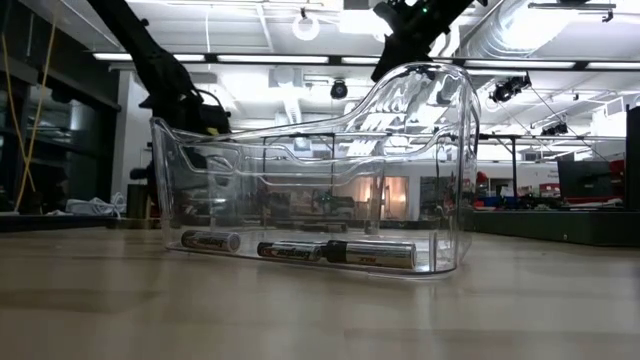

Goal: Sort batteries
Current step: Put the black battery into the top transparent bin

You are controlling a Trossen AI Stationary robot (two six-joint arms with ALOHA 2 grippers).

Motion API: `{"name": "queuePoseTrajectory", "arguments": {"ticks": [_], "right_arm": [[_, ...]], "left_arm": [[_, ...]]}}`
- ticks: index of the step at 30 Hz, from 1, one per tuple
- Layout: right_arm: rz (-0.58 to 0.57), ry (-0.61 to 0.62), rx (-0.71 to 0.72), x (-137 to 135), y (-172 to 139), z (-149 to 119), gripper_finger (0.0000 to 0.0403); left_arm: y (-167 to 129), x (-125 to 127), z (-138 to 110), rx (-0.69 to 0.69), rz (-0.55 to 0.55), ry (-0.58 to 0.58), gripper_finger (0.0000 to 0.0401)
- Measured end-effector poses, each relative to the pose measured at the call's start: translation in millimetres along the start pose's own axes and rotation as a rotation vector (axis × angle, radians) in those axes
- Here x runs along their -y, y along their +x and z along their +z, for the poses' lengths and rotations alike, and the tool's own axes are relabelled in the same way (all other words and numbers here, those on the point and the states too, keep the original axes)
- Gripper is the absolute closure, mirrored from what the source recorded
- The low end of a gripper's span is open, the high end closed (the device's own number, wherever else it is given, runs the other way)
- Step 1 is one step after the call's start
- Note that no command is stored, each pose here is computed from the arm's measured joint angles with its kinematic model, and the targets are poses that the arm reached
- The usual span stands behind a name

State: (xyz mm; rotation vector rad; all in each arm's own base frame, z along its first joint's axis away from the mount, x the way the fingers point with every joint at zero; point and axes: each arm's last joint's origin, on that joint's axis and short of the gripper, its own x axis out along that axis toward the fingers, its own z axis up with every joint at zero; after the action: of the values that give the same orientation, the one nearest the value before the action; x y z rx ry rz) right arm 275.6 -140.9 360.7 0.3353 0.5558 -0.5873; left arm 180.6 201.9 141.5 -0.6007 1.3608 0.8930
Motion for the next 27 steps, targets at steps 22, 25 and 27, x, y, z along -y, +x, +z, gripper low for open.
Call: {"name": "queuePoseTrajectory", "arguments": {"ticks": [22,25,27], "right_arm": [[0.004,-0.005,-0.004,-0.5,0.2,-0.4,0.0403],[0.004,-0.002,-0.004,-0.5,0.4,-0.4,0.0403],[0.004,-0.002,-0.003,-0.5,0.4,-0.4,0.0403]], "left_arm": [[13.5,11.6,0.1,-0.071,-0.101,0.090,0.0353],[-0.2,10.6,-1.3,-0.020,-0.127,0.084,0.0384],[-14.9,7.8,-6.0,-0.003,-0.174,0.059,0.0383]]}}
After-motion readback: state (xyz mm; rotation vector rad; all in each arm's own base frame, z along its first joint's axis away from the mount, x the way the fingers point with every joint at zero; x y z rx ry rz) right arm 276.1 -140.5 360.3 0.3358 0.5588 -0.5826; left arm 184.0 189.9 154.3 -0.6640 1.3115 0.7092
